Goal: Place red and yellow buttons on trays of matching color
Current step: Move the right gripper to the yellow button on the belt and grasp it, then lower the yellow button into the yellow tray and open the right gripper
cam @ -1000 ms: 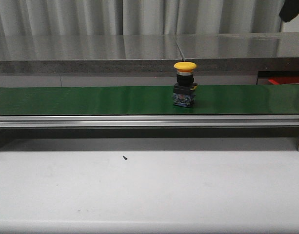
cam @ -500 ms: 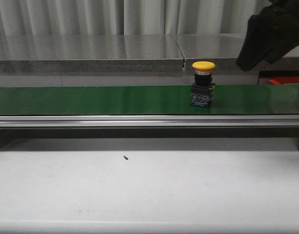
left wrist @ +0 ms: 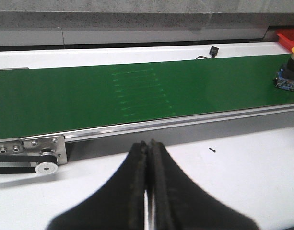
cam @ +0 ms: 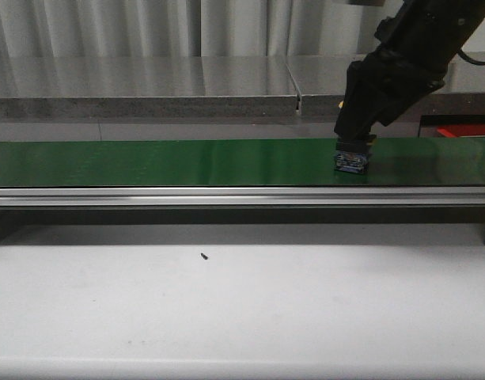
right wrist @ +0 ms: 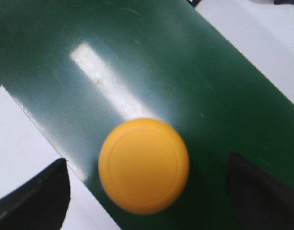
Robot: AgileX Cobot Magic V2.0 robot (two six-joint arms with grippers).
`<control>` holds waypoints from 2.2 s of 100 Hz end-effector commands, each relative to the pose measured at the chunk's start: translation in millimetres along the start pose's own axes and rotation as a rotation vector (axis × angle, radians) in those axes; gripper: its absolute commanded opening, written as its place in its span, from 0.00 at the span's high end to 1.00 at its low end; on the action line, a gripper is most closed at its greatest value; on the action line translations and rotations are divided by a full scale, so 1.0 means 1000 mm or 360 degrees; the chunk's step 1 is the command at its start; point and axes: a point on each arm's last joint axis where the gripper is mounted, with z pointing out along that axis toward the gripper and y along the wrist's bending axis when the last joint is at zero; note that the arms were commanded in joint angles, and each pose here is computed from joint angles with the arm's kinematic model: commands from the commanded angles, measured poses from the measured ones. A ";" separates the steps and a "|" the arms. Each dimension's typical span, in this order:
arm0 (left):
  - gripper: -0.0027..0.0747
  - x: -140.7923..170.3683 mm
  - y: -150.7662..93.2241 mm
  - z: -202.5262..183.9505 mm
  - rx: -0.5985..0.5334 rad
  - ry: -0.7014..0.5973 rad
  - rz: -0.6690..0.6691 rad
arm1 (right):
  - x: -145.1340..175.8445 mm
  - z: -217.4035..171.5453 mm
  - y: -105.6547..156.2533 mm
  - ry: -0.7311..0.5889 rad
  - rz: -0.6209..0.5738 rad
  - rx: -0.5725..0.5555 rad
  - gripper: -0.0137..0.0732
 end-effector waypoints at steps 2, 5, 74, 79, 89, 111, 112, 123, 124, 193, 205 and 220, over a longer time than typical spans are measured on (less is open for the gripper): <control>0.99 -0.013 0.000 -0.003 -0.0021 -0.0132 -0.0030 | -0.019 -0.022 0.000 -0.0159 -0.0028 0.0062 0.17; 0.99 -0.013 0.000 -0.003 -0.0021 -0.0132 -0.0030 | -0.019 -0.021 -0.001 -0.0157 -0.0023 0.0061 0.22; 0.99 -0.013 0.000 -0.003 -0.0021 -0.0132 -0.0030 | 0.038 -0.127 -0.039 -0.0168 0.0558 0.0343 0.70; 0.99 -0.013 0.000 -0.003 -0.0021 -0.0132 -0.0030 | 0.056 -0.136 -0.047 -0.0175 0.0701 0.0387 0.70; 0.99 -0.013 0.000 -0.003 -0.0021 -0.0132 -0.0030 | 0.091 -0.145 -0.055 -0.0153 0.0901 0.0436 0.70; 0.99 -0.013 0.000 -0.003 -0.0021 -0.0132 -0.0030 | 0.152 -0.148 -0.067 -0.0131 0.1223 0.0586 0.70; 0.99 -0.013 0.000 -0.003 -0.0021 -0.0132 -0.0030 | 0.154 -0.149 -0.068 -0.0139 0.1241 0.0604 0.70; 0.99 -0.013 0.000 -0.003 -0.0021 -0.0132 -0.0030 | 0.177 -0.143 -0.075 -0.0159 0.1370 0.0700 0.70; 0.99 -0.013 0.000 -0.003 -0.0021 -0.0132 -0.0030 | 0.179 -0.143 -0.075 -0.0161 0.1378 0.0710 0.70; 0.99 -0.013 0.000 -0.003 -0.0021 -0.0132 -0.0030 | 0.218 -0.094 -0.096 -0.0068 0.1533 0.0765 0.55; 0.99 -0.013 0.000 -0.003 -0.0021 -0.0132 -0.0030 | 0.217 -0.095 -0.095 -0.0074 0.1538 0.0760 0.31; 0.99 -0.013 0.000 -0.003 -0.0021 -0.0132 -0.0030 | 0.215 -0.096 -0.094 -0.0108 0.1573 0.0740 0.16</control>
